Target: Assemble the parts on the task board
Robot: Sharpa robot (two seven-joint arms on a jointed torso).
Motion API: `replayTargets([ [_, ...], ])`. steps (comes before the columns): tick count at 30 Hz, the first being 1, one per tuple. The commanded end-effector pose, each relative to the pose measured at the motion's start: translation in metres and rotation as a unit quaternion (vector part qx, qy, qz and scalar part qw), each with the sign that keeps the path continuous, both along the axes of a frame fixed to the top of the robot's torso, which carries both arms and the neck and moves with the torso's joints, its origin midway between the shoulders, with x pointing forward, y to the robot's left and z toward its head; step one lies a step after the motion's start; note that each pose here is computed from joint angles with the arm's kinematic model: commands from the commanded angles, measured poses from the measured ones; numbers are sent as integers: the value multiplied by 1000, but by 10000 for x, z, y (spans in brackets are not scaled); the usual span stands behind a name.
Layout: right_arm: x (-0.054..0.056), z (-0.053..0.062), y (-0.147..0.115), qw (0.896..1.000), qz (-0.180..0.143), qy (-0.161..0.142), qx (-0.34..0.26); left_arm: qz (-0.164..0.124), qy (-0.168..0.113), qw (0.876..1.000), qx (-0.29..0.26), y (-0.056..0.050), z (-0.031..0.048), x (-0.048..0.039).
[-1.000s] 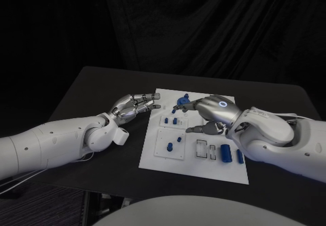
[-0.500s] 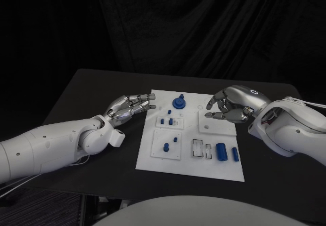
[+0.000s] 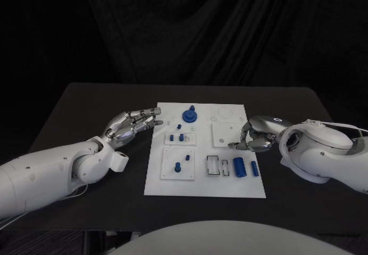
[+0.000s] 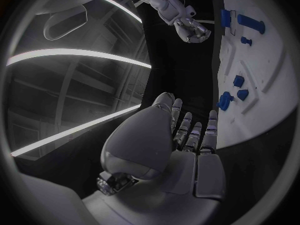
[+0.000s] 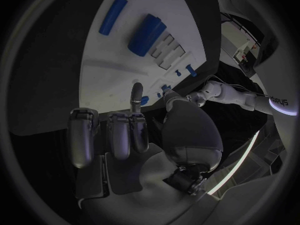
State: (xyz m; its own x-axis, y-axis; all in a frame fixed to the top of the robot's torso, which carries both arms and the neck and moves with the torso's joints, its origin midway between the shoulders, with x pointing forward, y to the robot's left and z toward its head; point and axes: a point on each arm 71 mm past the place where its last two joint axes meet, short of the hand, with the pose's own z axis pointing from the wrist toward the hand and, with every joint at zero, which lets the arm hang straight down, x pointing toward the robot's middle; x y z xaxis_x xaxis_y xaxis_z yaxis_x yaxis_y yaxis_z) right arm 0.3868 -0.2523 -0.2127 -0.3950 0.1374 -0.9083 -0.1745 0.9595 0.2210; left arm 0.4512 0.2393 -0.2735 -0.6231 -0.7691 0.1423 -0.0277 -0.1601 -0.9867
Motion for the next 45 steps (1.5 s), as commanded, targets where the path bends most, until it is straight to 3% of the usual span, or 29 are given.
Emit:
replayTargets([
  [1, -68, -54, -62, 996, -28, -1, -79, 3, -6, 1000, -8, -3, 13, -9],
  [16, -296, -188, -19, 997, -40, -6, -70, 5, -4, 1000, -7, 44, 19, -28],
  [32, -321, -291, 15, 996, -34, 5, -88, 4, -3, 1000, -7, 53, 15, -27],
  [45, -384, -474, 69, 996, -26, 25, -87, 3, -1, 1000, -7, 58, 10, -31],
])
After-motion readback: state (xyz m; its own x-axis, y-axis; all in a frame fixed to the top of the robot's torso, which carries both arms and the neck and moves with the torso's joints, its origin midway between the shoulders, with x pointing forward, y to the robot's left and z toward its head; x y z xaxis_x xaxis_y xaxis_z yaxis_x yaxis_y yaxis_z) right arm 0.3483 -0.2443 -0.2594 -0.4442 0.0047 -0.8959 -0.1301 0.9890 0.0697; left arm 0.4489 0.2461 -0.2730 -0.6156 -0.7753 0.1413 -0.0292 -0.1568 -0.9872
